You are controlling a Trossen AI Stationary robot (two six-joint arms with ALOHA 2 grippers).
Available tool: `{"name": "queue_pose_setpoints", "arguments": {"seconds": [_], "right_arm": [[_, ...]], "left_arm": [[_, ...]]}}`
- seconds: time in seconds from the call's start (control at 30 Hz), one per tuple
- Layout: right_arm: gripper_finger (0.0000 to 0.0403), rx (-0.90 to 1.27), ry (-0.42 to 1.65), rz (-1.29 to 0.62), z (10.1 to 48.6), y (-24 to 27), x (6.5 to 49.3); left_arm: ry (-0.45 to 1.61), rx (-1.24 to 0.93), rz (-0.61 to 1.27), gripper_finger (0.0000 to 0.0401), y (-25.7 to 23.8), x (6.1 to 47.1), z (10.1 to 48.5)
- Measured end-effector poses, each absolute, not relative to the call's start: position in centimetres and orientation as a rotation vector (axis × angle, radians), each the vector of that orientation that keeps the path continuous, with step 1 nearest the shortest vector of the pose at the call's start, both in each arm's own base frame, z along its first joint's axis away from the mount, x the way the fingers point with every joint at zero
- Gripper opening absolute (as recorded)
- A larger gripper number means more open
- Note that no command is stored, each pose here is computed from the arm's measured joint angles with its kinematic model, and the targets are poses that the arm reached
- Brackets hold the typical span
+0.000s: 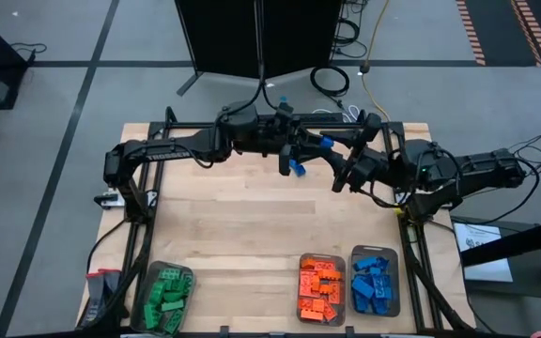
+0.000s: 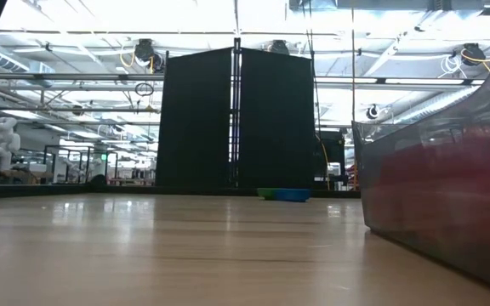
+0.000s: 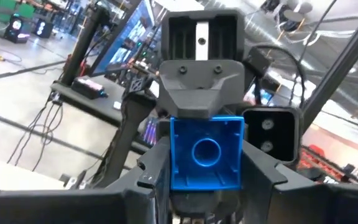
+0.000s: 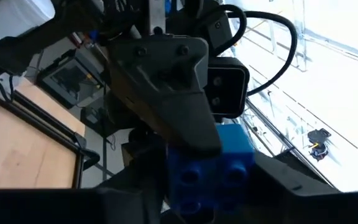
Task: Sort blocks
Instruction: Put the blue game piece into the right black bin
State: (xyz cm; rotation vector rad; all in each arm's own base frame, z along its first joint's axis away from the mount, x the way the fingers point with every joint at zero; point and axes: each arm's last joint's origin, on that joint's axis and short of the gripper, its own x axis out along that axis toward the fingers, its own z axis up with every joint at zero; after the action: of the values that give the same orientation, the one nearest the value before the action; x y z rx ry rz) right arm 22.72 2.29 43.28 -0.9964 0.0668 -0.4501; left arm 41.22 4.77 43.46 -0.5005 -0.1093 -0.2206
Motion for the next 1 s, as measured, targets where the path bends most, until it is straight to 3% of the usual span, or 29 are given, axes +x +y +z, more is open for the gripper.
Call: {"name": "queue_pose_setpoints", "arguments": {"seconds": [0.1, 0.53, 0.8, 1.0], "right_arm": [[0.0122, -0.997, 0.076, -0.453, 43.1, 2.3, 23.0], [0.0119, -0.994, 0.110, -0.506, 43.2, 2.1, 22.6], [0.0119, -0.955, 0.077, -0.570, 44.4, 2.2, 20.7], [0.0119, -0.858, 0.137, -0.632, 44.7, 2.4, 17.8]], "left_arm": [[-0.095, -0.499, -0.214, 0.0124, 4.8, 41.2, 43.3], [-0.080, -0.498, -0.185, 0.0127, 5.2, 41.2, 43.1], [-0.053, -0.466, -0.168, 0.0256, 5.6, 41.2, 42.8], [0.013, -0.487, -0.126, 0.0291, 6.8, 41.1, 42.0]]}}
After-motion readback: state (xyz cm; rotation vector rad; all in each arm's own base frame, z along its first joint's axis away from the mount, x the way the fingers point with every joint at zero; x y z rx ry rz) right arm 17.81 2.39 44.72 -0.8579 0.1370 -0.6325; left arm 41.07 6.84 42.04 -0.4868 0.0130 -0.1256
